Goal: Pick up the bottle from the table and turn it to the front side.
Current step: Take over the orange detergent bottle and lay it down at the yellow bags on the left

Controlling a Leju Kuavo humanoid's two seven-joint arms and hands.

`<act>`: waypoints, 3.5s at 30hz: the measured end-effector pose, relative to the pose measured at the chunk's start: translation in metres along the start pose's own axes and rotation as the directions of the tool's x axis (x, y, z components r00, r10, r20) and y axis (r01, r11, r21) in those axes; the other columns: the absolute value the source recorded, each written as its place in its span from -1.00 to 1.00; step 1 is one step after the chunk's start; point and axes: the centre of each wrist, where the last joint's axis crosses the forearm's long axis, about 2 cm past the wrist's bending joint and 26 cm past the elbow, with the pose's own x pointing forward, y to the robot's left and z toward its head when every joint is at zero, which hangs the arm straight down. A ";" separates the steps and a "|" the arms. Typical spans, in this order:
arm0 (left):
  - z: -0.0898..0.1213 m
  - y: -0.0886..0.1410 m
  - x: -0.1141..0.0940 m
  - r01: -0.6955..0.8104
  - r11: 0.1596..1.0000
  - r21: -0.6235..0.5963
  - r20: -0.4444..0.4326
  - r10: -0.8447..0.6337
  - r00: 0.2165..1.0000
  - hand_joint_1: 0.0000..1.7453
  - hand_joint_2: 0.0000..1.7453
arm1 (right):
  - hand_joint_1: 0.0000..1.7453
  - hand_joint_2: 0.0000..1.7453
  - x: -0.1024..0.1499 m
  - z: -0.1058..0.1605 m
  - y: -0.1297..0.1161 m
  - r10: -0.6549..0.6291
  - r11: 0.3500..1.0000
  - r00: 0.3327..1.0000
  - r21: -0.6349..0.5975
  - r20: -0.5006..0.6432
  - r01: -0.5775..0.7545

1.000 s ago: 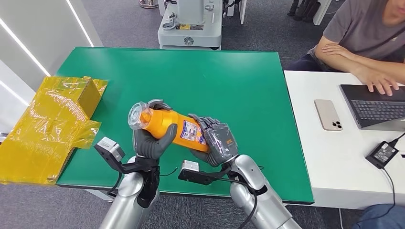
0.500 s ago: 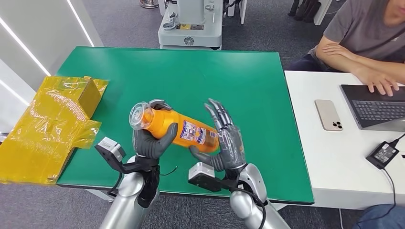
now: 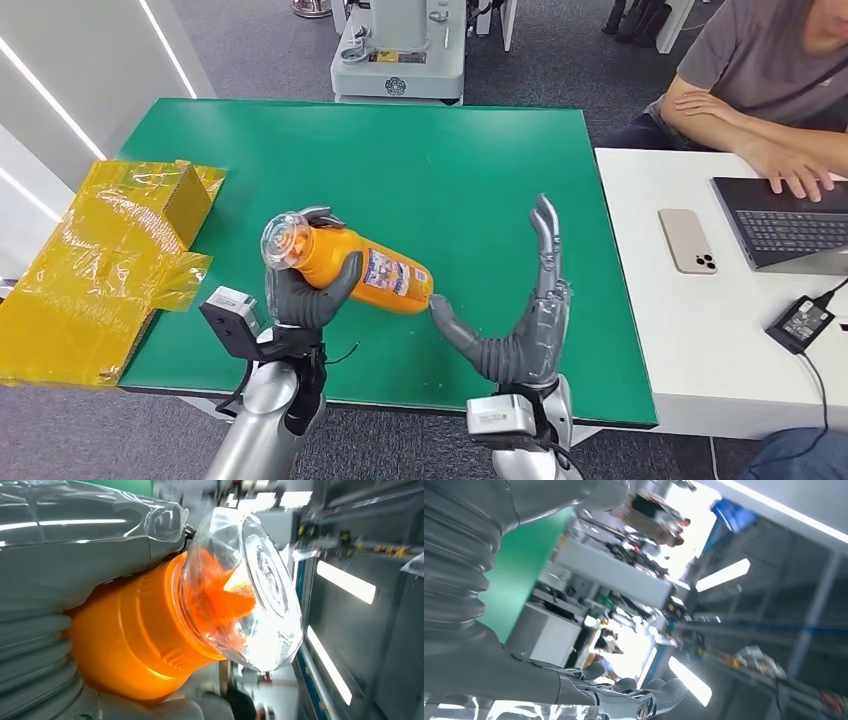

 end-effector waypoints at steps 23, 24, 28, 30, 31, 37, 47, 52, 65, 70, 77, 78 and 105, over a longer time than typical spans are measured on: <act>-0.060 0.138 0.051 0.898 0.368 0.240 0.267 -0.915 0.303 1.00 1.00 | -1.00 1.00 0.008 0.023 0.002 -0.104 0.982 0.989 -0.171 -0.104 0.085; -0.065 0.146 0.051 0.925 0.303 0.229 0.270 -0.933 0.238 1.00 1.00 | -1.00 1.00 0.008 0.024 0.003 -0.106 0.981 0.988 -0.172 -0.109 0.086; -0.074 0.174 0.045 0.988 0.018 0.153 0.313 -0.949 -0.031 1.00 1.00 | -1.00 1.00 0.006 0.025 0.004 -0.121 0.979 0.984 -0.179 -0.128 0.097; -0.073 0.185 0.040 0.987 -0.117 0.113 0.355 -0.923 -0.150 1.00 1.00 | -1.00 1.00 0.005 0.026 0.005 -0.129 0.978 0.982 -0.180 -0.137 0.103; -0.071 0.191 0.037 0.983 -0.158 0.091 0.365 -0.913 -0.181 1.00 1.00 | -1.00 1.00 0.005 0.026 0.006 -0.131 0.978 0.981 -0.179 -0.140 0.105; -0.063 0.212 0.023 0.966 -0.258 -0.006 0.358 -0.903 -0.239 1.00 1.00 | -1.00 1.00 0.003 0.027 0.008 -0.137 0.979 0.979 -0.173 -0.153 0.110; -0.063 0.261 -0.002 0.819 -0.454 -0.351 0.306 -0.882 -0.359 1.00 1.00 | -1.00 1.00 0.004 0.029 0.008 -0.126 0.982 0.981 -0.160 -0.150 0.102; -0.057 0.275 -0.006 0.731 -0.492 -0.473 0.306 -0.870 -0.388 1.00 1.00 | -1.00 1.00 0.004 0.029 0.008 -0.120 0.984 0.982 -0.152 -0.149 0.097; -0.033 0.289 -0.014 0.552 -0.447 -0.704 0.351 -0.894 -0.277 1.00 1.00 | -1.00 1.00 0.005 0.025 0.007 -0.099 0.988 0.986 -0.135 -0.134 0.081; -0.030 0.291 -0.015 0.542 -0.444 -0.713 0.348 -0.896 -0.276 1.00 1.00 | -1.00 1.00 0.005 0.024 0.007 -0.099 0.987 0.986 -0.136 -0.133 0.081; -0.029 0.291 -0.016 0.537 -0.442 -0.718 0.346 -0.897 -0.276 1.00 1.00 | -1.00 1.00 0.005 0.023 0.007 -0.100 0.987 0.986 -0.137 -0.131 0.082; -0.028 0.291 -0.016 0.536 -0.442 -0.719 0.346 -0.897 -0.276 1.00 1.00 | -1.00 1.00 0.005 0.023 0.007 -0.100 0.987 0.986 -0.137 -0.131 0.082; -0.028 0.292 -0.016 0.535 -0.442 -0.720 0.345 -0.897 -0.275 1.00 1.00 | -1.00 1.00 0.005 0.023 0.007 -0.100 0.987 0.986 -0.138 -0.131 0.082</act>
